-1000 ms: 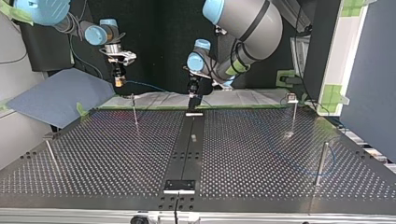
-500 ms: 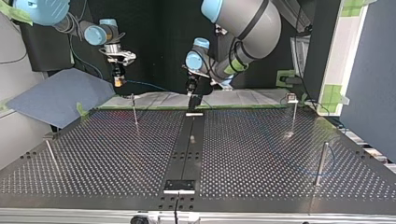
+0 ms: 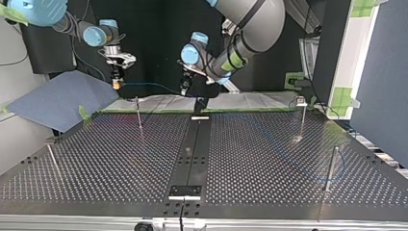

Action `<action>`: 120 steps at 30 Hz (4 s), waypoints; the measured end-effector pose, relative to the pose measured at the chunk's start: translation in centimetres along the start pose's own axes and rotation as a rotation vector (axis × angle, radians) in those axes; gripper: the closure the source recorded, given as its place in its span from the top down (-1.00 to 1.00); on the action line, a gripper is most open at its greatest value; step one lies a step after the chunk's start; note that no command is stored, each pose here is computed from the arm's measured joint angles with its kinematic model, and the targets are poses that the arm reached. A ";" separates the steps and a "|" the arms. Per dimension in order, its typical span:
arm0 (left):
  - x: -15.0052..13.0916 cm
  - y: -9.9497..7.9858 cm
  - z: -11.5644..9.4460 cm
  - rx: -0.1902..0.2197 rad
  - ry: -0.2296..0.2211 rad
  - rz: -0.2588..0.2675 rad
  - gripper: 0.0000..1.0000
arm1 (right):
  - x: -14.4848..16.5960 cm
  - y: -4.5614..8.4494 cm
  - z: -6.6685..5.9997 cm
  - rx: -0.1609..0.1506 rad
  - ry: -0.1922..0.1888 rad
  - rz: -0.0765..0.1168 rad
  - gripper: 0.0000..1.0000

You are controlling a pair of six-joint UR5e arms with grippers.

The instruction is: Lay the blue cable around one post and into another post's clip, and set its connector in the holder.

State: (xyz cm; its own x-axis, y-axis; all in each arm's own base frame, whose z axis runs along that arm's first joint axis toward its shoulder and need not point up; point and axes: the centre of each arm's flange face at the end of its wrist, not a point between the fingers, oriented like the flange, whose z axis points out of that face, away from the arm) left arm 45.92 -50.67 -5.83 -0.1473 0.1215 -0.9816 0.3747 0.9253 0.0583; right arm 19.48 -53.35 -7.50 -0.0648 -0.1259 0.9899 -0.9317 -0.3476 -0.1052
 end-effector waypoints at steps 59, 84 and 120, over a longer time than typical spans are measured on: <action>-5.4 -7.6 0.0 0.128 -0.069 -0.013 -0.98 | 7.6 8.2 3.8 -0.134 0.097 0.068 -1.00; -5.9 -6.7 1.2 0.178 -0.070 -0.095 -0.98 | 8.1 9.2 4.2 -0.141 0.117 0.102 -1.00; -4.8 -4.3 2.8 0.188 -0.041 -0.154 -0.98 | 8.6 9.3 4.8 -0.134 0.132 0.115 -1.00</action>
State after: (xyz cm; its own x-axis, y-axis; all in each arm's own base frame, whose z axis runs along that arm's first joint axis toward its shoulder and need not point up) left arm 47.64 -56.20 -1.92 -0.1802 -0.0339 -0.9830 0.5152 0.8481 -0.1237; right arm 11.99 -62.07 -0.40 -0.2113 -0.0321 0.9769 -0.9542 -0.2100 -0.2133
